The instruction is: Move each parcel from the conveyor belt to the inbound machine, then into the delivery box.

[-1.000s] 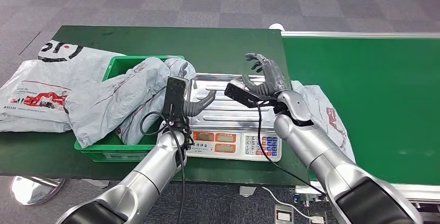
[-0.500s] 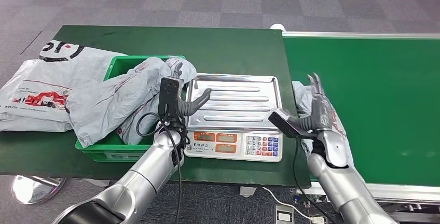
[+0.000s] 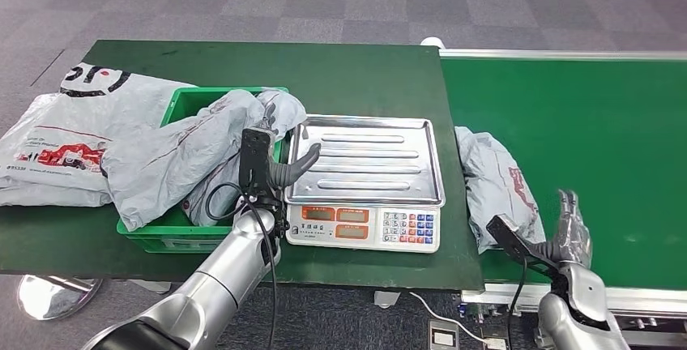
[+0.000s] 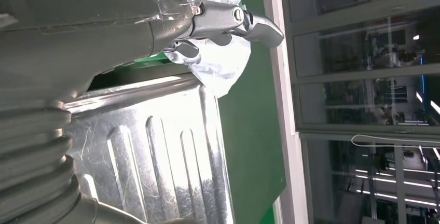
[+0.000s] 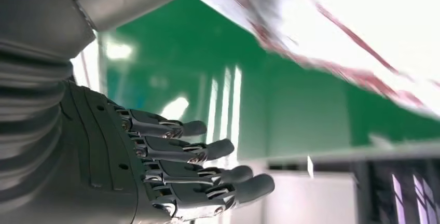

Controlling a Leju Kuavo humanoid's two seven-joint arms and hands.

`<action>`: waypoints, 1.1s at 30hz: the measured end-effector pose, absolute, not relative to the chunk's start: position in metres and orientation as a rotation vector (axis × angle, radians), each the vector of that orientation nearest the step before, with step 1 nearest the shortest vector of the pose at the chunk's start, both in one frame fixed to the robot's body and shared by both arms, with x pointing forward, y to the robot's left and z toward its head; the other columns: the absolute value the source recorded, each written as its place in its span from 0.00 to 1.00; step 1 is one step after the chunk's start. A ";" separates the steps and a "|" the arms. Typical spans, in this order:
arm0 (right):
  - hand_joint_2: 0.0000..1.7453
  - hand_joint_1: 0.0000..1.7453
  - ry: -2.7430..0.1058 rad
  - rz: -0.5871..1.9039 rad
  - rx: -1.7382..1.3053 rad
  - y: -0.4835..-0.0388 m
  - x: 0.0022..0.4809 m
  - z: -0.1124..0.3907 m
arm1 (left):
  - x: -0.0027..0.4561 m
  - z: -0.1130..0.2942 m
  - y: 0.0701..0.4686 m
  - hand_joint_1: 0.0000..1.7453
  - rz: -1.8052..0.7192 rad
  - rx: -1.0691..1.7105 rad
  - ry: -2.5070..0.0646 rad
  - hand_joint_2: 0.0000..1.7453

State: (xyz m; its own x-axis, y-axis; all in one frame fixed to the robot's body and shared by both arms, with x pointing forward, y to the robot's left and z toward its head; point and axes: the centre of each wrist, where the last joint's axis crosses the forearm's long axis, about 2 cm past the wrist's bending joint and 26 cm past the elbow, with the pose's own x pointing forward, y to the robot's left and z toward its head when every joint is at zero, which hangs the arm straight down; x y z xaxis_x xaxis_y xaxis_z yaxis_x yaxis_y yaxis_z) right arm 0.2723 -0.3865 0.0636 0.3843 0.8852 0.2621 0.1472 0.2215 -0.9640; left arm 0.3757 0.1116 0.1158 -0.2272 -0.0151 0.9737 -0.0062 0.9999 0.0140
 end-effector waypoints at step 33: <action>1.00 0.00 -1.264 0.606 -1.190 -0.352 0.344 0.067 | 0.371 0.117 0.102 0.00 -0.033 -0.034 -1.811 1.00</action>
State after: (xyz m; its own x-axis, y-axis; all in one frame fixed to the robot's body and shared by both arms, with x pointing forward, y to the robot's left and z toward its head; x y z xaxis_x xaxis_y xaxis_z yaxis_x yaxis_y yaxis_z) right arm 0.3439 -0.3521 0.0672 0.2649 0.8804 0.3933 0.2455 0.3328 -0.9105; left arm 0.3713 0.1020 0.1169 -0.2385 0.0056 0.9711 0.0413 0.9991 0.0044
